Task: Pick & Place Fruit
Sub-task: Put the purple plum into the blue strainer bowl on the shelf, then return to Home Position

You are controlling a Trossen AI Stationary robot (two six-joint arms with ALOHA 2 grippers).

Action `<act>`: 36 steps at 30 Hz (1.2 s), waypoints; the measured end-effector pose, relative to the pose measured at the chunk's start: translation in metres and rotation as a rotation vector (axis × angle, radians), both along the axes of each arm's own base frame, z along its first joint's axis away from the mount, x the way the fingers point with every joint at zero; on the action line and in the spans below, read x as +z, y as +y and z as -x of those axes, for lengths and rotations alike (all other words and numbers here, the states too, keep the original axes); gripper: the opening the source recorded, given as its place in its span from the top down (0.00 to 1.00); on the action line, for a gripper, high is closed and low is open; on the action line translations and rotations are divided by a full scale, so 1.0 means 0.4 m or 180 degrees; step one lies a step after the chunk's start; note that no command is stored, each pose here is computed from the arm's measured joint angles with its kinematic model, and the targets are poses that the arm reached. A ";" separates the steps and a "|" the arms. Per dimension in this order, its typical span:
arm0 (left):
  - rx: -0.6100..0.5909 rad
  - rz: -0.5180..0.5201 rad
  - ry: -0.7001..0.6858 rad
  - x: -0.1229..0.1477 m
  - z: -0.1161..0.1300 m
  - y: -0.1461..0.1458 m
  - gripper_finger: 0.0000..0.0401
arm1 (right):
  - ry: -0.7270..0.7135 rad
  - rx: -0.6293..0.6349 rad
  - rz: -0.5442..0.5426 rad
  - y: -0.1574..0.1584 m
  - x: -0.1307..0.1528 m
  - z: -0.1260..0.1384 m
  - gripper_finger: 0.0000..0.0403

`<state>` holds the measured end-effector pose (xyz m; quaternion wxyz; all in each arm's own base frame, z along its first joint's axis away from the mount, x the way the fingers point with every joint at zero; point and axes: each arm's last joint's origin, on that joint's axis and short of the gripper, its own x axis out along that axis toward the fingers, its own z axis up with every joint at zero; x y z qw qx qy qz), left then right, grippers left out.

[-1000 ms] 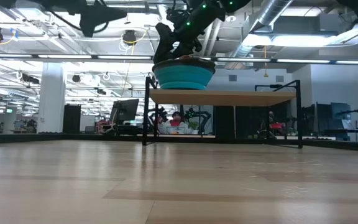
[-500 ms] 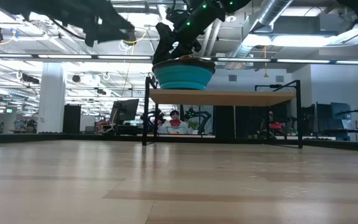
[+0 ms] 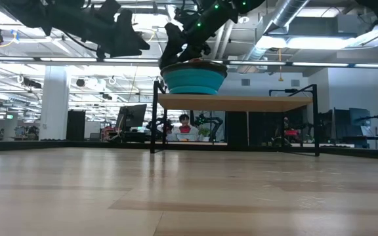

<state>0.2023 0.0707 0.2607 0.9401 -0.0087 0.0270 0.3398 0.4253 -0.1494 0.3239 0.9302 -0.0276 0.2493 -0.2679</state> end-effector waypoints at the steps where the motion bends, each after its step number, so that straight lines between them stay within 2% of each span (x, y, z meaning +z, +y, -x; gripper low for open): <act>1: -0.0017 0.0001 0.0000 0.000 0.000 0.000 0.47 | 0.0003 0.0008 -0.0003 0.000 0.000 0.000 0.16; 11: -0.0059 0.0004 -0.0001 0.000 -0.001 -0.001 0.47 | 0.0001 0.0001 0.0011 0.000 0.001 0.000 0.02; 26: -0.0149 0.0010 0.0017 -0.002 -0.005 -0.014 0.47 | 0.0216 -0.0069 0.0013 0.012 0.078 0.022 0.03; 30: -0.0190 0.0014 0.0030 -0.003 -0.007 -0.021 0.47 | 0.0438 -0.0115 0.0001 0.025 0.107 0.039 0.03; 32: -0.0220 0.0022 0.0064 -0.005 -0.008 -0.026 0.47 | 0.0606 -0.0293 0.0045 0.043 0.118 0.049 0.04; 36: -0.0280 0.0030 0.0093 -0.012 -0.009 -0.036 0.47 | 0.1240 -0.0611 0.0343 0.108 0.105 0.069 0.07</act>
